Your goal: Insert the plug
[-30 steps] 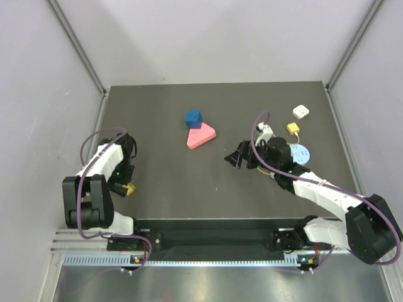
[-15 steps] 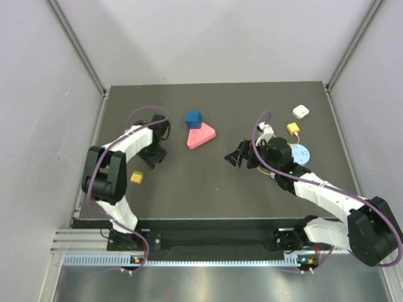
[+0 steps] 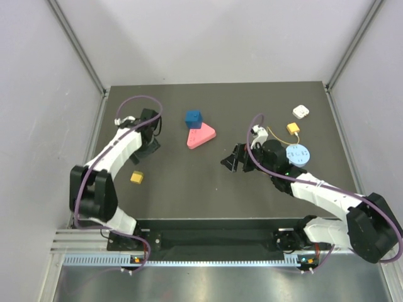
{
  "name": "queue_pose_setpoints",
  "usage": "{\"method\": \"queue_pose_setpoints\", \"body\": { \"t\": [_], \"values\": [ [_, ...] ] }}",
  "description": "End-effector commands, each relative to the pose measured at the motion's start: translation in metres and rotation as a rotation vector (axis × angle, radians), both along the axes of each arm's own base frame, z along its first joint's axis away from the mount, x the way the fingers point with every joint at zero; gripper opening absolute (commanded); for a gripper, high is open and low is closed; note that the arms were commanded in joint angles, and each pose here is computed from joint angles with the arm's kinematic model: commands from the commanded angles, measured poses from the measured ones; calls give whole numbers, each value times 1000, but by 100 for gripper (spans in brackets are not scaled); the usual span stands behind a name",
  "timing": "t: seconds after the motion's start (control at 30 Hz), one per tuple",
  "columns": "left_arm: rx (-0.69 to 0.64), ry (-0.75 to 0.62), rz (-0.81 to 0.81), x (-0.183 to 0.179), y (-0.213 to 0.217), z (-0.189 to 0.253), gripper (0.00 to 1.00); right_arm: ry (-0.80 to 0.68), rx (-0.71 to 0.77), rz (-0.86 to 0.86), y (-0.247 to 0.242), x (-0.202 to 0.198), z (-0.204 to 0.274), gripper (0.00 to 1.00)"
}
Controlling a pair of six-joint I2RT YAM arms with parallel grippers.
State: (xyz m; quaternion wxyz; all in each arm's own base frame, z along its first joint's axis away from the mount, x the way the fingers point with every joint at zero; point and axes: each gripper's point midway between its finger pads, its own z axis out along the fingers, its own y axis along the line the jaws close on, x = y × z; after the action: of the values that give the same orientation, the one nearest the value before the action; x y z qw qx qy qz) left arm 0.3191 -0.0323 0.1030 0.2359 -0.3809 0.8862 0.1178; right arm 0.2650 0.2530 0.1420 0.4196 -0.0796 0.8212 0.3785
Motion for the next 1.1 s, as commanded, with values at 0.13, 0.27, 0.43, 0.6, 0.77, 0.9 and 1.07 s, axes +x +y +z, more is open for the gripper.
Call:
{"method": "queue_pose_setpoints", "body": {
  "t": [0.13,0.27,0.43,0.6,0.77,0.9,1.07],
  "values": [
    [67,-100,-388,-21,13,10,77,-50,23,13,13,6,22,100],
    [27,-161,-241,-29,43,5,81,-51,26,34,19,3,24,100],
    [-59,1,83,-51,80,-27,79,-66,23,35,18,1,29,100],
    [-186,-33,192,-45,62,-41,78,-73,29,38,17,0,33,100],
    [-208,-48,216,-43,58,-44,74,-81,16,37,14,-1,32,100],
    [-189,17,234,-57,60,-57,70,-82,12,35,14,-2,30,100],
    [-200,28,254,-65,58,-70,65,-71,21,38,16,-2,28,100]
  ]
}}
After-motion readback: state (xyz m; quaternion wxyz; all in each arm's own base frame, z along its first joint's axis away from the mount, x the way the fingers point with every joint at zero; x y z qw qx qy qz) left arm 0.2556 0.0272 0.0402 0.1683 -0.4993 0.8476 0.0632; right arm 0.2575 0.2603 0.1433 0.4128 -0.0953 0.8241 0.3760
